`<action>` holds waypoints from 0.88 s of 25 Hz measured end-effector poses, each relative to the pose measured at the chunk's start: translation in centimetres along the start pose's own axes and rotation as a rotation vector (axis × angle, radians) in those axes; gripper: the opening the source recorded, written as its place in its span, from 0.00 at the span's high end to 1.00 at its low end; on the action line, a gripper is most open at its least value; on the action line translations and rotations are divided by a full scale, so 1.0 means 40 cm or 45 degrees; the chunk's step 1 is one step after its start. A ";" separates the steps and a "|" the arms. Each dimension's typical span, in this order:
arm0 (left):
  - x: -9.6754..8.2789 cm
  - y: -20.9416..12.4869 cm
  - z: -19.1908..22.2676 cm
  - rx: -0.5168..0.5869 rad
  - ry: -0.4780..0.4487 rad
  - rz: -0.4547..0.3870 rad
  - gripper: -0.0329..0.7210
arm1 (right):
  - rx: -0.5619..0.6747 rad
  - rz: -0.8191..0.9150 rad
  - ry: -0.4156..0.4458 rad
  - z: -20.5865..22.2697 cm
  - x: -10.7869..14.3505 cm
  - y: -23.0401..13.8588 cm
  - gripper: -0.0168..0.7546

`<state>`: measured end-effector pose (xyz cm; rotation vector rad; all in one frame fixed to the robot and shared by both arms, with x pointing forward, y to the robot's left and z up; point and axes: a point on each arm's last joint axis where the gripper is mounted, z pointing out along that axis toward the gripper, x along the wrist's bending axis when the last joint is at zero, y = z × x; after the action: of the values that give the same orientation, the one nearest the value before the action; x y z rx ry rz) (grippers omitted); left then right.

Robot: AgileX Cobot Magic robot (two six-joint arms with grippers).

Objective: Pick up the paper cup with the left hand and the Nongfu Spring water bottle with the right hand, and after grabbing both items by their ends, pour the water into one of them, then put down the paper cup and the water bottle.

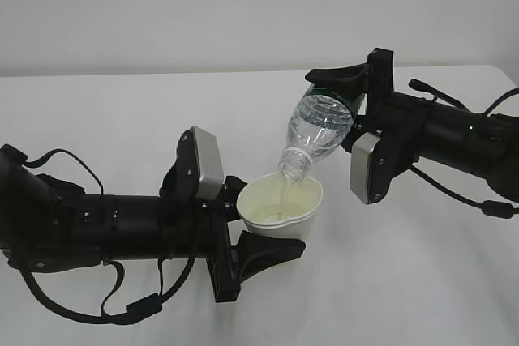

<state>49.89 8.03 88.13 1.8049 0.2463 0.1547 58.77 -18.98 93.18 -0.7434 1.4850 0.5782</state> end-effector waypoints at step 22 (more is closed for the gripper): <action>0.002 -0.007 0.000 0.041 0.012 -0.015 0.35 | 0.002 -0.001 -0.003 0.000 -0.001 0.000 0.37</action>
<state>49.95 8.12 87.85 1.8347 0.2672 0.1514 58.78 -18.98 93.20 -0.7417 1.4830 0.5773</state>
